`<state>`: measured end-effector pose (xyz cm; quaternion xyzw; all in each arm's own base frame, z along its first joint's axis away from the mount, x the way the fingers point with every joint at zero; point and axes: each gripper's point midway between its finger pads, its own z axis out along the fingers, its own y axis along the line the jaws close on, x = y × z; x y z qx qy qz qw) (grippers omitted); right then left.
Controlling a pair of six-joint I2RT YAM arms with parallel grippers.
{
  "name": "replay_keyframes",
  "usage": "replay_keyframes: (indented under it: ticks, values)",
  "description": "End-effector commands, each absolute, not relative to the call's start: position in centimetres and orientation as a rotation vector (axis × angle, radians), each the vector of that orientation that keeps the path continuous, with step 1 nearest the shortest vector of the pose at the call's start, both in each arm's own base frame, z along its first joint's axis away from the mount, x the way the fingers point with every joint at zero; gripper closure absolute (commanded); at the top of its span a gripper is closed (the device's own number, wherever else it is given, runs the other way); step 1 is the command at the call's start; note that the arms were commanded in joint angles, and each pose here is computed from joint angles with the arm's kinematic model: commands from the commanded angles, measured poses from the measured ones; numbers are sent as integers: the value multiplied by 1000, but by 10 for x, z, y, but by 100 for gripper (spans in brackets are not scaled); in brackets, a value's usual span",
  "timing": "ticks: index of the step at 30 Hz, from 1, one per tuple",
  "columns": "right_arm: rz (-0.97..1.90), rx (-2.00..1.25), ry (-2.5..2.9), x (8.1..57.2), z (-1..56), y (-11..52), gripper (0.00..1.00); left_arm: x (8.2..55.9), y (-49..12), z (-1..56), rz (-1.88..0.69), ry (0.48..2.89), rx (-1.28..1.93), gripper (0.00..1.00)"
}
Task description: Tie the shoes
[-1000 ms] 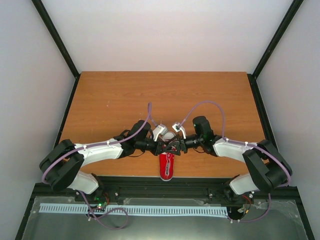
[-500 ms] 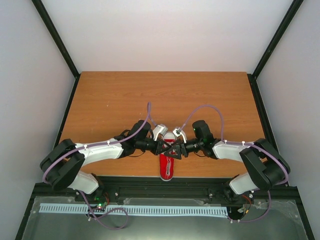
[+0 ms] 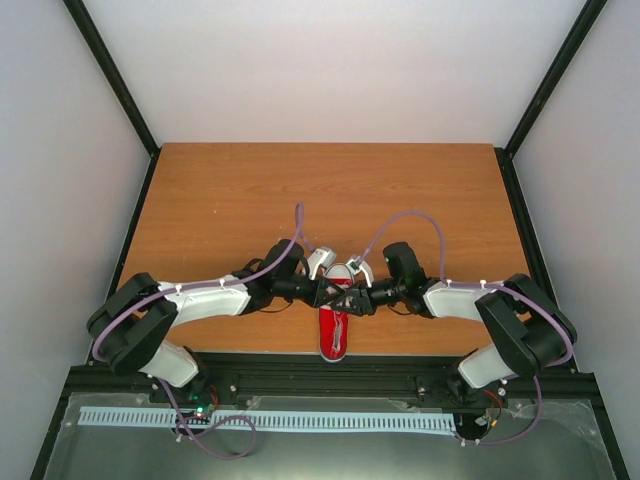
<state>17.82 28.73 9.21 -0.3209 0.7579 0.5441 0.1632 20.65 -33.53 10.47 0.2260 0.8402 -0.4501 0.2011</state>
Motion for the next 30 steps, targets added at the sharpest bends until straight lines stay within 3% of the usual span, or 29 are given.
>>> replay_keyframes:
  ticks: [1,6,9,10,13,16,19,23,30]
  values:
    - [1555,-958,2136,173,92,289,72,232,-344,124,-1254,2255,589,99]
    - [1542,-917,2146,177,92,289,96,241,-343,116,-1199,2247,605,98]
    - [1541,-866,2161,180,94,289,97,249,-338,106,-1122,2269,597,92]
    - [1543,-833,2179,183,95,289,97,251,-334,104,-1090,2274,586,88]
    - [1531,-745,2240,189,94,288,97,259,-317,115,-977,2225,537,62]
    - [1533,-653,2297,192,94,287,97,260,-299,130,-883,2163,532,50]
    - [1547,-570,2334,194,96,286,97,248,-290,138,-858,2103,601,49]
    - [1550,-471,2371,199,99,286,97,224,-297,147,-946,2032,699,54]
    - [1577,-320,2427,207,99,286,97,198,-313,128,-1019,2048,810,60]
